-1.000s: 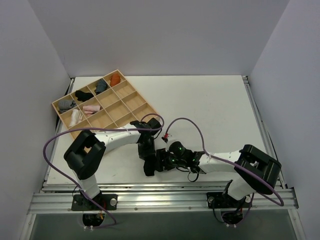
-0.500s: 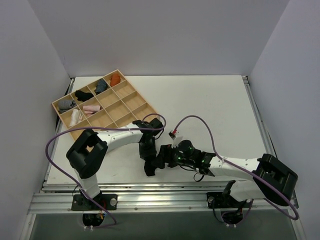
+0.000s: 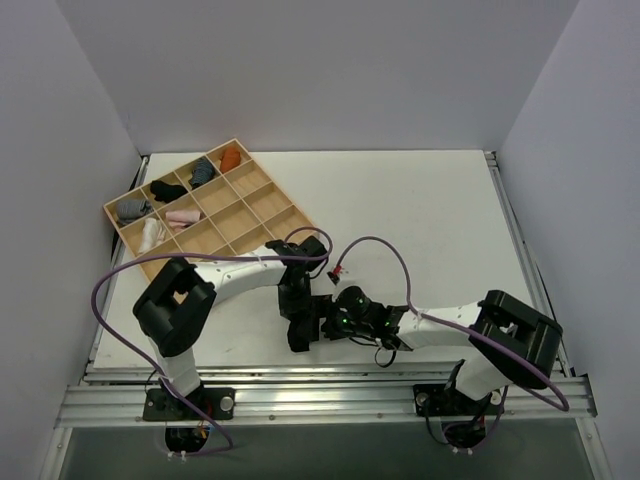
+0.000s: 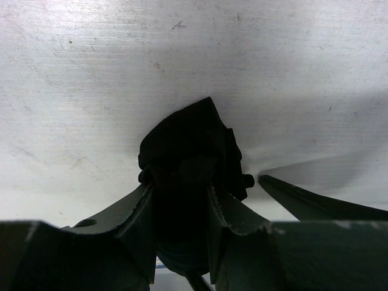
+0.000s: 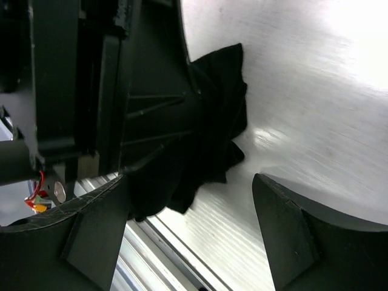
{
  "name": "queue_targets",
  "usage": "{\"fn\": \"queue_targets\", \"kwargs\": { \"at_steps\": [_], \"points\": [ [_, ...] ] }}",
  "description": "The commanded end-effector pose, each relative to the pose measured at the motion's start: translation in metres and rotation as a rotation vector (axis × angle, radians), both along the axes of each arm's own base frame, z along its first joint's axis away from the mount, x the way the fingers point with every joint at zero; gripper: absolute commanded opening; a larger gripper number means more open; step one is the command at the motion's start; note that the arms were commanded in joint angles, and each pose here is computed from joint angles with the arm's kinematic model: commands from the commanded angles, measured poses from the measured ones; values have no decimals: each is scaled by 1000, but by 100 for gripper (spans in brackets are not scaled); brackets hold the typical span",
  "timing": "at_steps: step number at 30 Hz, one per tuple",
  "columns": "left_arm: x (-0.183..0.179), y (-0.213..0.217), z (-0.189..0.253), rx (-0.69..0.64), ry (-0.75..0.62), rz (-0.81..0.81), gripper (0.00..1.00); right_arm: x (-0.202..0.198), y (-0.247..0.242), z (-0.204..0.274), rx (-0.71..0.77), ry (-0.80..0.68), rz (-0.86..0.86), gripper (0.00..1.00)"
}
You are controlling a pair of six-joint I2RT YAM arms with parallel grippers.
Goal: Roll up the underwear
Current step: Roll the underwear, then place the rolled underwear into the container
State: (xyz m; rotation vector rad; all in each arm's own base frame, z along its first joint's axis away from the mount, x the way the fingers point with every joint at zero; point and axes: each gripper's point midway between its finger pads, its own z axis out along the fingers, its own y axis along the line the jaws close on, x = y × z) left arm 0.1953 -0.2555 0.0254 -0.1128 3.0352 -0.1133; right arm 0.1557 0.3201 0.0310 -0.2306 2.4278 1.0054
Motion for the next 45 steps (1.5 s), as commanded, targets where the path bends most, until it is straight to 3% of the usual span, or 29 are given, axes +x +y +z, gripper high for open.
{"fn": "queue_targets", "kwargs": {
  "at_steps": [1, 8, 16, 19, 20, 23, 29, 39, 45],
  "points": [
    [-14, 21, -27, 121, 43, 3, 25, 7, 21, 6, 35, -29, -26, 75],
    [-14, 21, -26, 127, 40, 3, 25, 3, 21, -1, 21, -12, -59, 76],
    [-12, 21, -22, 131, 28, 7, 24, 7, 4, -22, -113, -10, -137, 72],
    [-13, 21, -20, 129, 26, 7, 24, 4, 3, -25, -125, -11, -145, 59],
    [-12, 21, -18, 124, 22, 10, 24, 2, 2, -26, -129, -11, -143, 46],
    [-12, 18, -13, 111, 21, 15, 25, -8, -1, -32, -136, -7, -141, 23],
    [-4, 9, 9, 71, 7, 19, 38, -28, -5, -42, -124, 10, -127, 0],
    [31, 25, 54, -14, -17, 95, 61, -37, -3, -39, -106, 6, -87, 0],
    [65, 51, 79, -65, -53, 163, 61, -43, 5, -29, -73, 10, -31, 0]
  ]
}}
